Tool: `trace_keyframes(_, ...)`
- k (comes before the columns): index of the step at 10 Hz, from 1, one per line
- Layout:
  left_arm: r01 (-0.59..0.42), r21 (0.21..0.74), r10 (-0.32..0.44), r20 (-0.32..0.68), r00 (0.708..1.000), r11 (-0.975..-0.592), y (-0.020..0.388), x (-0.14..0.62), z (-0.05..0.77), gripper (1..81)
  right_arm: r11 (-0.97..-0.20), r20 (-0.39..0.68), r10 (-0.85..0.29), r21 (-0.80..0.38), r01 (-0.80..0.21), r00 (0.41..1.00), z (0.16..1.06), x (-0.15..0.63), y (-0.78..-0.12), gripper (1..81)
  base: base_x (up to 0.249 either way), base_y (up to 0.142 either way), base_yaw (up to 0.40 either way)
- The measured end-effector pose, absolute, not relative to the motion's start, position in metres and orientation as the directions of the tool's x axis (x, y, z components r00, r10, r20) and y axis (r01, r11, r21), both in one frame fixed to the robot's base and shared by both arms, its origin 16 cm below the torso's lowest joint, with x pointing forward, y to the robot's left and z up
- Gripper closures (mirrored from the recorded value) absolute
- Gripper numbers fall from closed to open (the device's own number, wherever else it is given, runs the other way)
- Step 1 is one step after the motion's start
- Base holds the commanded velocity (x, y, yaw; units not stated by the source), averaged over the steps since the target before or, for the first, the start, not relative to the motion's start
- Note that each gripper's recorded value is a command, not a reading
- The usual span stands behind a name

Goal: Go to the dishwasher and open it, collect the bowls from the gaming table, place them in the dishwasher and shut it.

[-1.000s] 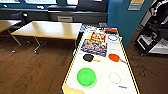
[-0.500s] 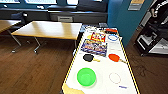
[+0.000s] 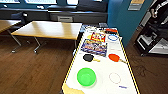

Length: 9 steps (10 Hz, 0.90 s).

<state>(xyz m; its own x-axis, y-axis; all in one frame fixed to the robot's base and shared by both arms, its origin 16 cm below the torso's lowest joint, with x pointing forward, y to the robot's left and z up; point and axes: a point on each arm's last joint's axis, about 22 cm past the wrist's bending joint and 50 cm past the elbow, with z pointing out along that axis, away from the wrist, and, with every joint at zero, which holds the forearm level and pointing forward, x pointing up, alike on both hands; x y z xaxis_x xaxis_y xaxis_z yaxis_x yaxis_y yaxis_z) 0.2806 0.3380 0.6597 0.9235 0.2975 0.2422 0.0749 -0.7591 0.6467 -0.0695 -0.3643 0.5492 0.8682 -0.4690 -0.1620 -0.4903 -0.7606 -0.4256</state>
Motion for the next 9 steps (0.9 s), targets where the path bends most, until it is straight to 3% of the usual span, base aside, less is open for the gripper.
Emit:
trace_keyframes(3, 0.202, 0.704, 0.426, 0.157, 0.891, -0.680, 0.334, 0.339, 0.694, 1.0, -0.764, -0.163, -0.458, -0.430, -0.481, 0.874, 0.547, -0.079, -0.358, 81.1, 0.000, 0.000, 0.000)
trace_keyframes(5, 0.197, 0.705, 0.429, 0.167, 0.888, -0.681, 0.338, 0.376, 0.715, 1.0, -0.764, -0.162, -0.458, -0.432, -0.480, 0.874, 0.547, -0.079, -0.357, 81.1, 0.000, 0.000, 0.000)
trace_keyframes(9, 0.119, 0.696, 0.366, 0.218, 0.905, -0.708, 0.323, 0.452, 0.753, 1.0, -0.759, -0.164, -0.454, -0.444, -0.477, 0.876, 0.545, -0.078, -0.347, 81.1, 0.000, 0.000, 0.000)
